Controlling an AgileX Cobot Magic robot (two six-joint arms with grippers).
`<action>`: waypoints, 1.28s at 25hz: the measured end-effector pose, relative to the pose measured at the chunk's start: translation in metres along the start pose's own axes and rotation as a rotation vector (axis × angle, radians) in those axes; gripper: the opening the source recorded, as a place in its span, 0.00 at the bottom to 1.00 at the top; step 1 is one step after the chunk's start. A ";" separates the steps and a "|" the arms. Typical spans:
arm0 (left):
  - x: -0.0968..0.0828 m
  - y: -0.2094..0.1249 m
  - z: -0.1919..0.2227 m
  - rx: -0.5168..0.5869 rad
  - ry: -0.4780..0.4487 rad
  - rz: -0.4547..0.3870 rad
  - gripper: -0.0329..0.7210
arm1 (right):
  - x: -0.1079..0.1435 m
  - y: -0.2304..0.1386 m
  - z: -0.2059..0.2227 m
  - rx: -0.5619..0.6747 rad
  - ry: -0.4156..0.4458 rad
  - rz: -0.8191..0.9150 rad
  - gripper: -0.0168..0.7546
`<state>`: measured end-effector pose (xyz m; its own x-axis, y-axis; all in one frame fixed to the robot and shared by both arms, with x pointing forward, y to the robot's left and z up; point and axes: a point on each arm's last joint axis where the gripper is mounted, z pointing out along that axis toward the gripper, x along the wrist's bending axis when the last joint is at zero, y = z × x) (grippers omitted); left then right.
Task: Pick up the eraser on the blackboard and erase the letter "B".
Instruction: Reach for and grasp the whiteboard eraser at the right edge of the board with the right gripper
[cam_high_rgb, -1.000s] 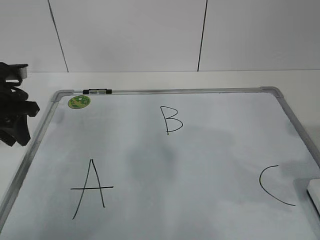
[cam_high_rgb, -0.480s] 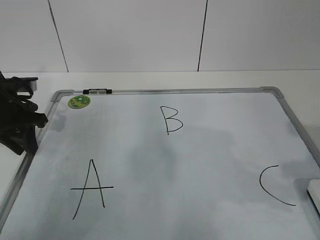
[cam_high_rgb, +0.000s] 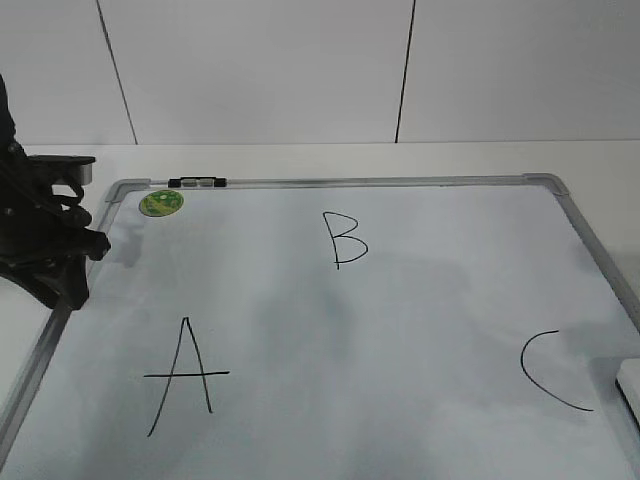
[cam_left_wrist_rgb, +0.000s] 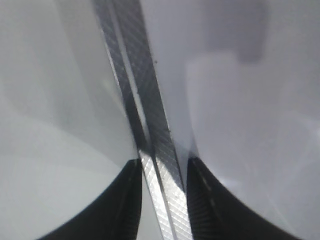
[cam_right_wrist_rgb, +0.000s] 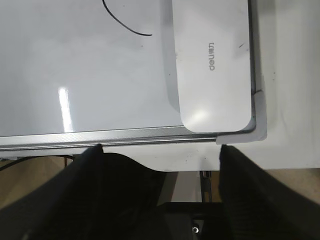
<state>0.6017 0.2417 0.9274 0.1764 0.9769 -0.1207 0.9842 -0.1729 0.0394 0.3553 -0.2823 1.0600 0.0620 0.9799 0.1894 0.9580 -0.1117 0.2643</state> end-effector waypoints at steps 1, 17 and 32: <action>0.000 0.000 0.000 0.000 0.000 0.000 0.34 | 0.000 0.000 0.000 0.000 0.000 0.000 0.78; 0.005 0.000 0.000 0.011 -0.024 -0.069 0.48 | 0.000 0.000 0.000 0.000 0.000 0.000 0.78; 0.015 -0.002 -0.001 0.023 -0.039 -0.117 0.35 | -0.002 0.000 0.000 -0.002 -0.024 -0.008 0.78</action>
<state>0.6029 0.2571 0.9260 0.0601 0.9850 -0.1615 0.9982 -0.0608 0.0005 0.3553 -0.2845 1.0596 0.0610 0.9844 0.1649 0.9580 -0.1042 0.2673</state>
